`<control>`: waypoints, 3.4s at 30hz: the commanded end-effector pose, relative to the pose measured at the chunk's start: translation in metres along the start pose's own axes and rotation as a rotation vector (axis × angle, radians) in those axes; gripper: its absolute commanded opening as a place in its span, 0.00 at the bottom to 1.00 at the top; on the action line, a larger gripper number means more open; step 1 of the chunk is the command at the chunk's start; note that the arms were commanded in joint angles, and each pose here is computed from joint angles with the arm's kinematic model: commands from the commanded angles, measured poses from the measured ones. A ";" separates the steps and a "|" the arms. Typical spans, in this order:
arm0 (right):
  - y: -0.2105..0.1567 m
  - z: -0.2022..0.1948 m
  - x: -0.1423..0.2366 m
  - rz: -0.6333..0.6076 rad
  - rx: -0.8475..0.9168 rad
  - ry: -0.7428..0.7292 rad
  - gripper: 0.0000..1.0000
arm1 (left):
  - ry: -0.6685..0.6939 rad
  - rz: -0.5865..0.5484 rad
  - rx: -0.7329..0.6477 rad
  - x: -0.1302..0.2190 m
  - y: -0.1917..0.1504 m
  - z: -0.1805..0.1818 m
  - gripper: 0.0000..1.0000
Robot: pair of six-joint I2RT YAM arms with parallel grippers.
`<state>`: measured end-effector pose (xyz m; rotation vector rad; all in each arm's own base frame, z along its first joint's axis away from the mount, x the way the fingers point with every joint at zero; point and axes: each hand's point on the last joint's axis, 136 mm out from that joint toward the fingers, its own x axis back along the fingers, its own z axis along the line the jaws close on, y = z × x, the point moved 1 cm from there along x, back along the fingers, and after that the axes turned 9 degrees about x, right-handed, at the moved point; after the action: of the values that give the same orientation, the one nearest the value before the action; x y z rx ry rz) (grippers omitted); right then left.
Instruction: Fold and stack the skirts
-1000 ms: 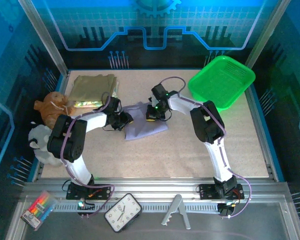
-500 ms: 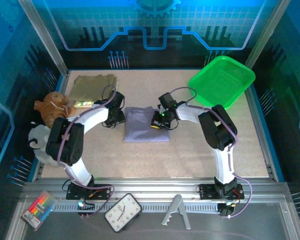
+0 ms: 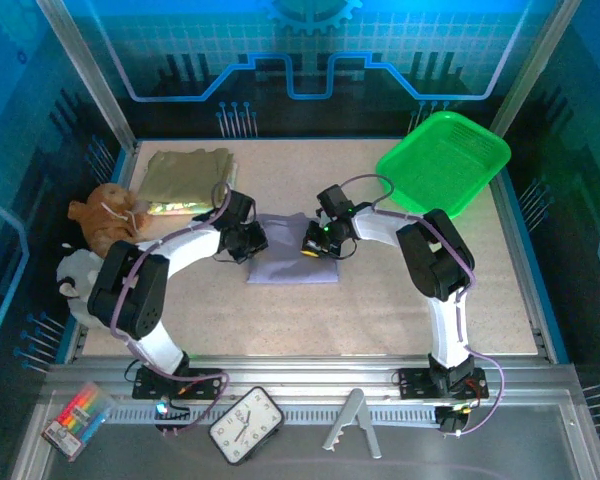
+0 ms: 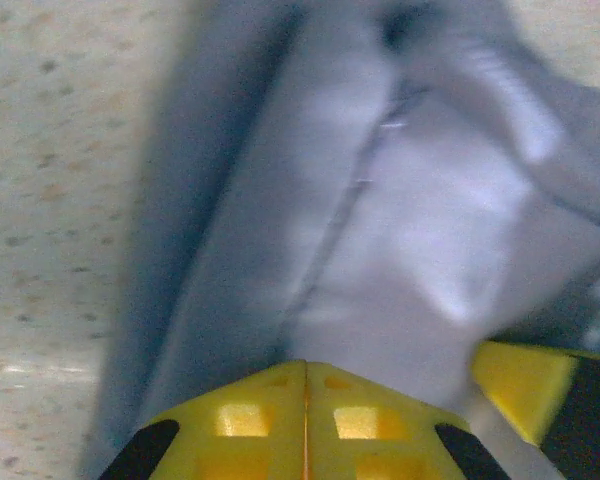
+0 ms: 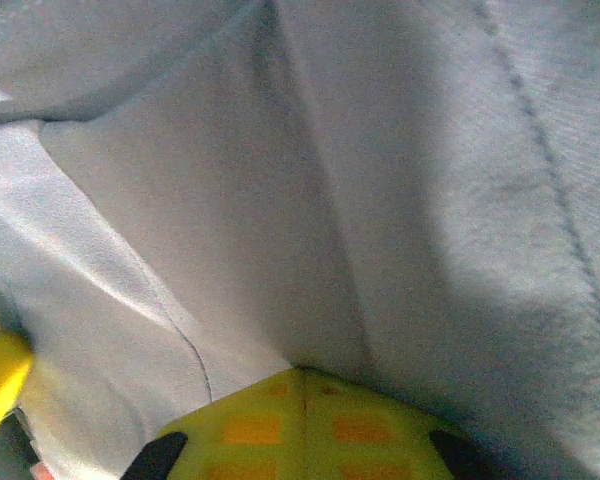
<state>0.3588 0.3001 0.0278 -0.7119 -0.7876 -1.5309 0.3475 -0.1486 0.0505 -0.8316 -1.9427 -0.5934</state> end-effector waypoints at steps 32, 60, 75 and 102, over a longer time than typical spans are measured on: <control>-0.024 -0.042 -0.016 0.068 -0.107 -0.118 0.06 | -0.206 0.130 -0.150 -0.022 0.025 0.002 0.52; 0.013 0.002 0.052 -0.156 -0.030 -0.022 0.93 | 0.424 -0.371 -0.545 0.046 0.080 -0.007 0.00; 0.020 -0.052 0.186 -0.416 -0.051 -0.304 1.00 | 0.942 -0.600 -0.923 0.084 0.160 -0.073 0.00; -0.032 -0.108 0.234 -0.556 -0.175 -0.339 1.00 | 0.705 -0.491 -1.077 0.150 0.285 -0.082 0.00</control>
<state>0.3117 0.0952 0.1502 -0.8840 -1.1566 -1.9983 0.5591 0.0221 0.2177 -0.5261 -1.0033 -1.9876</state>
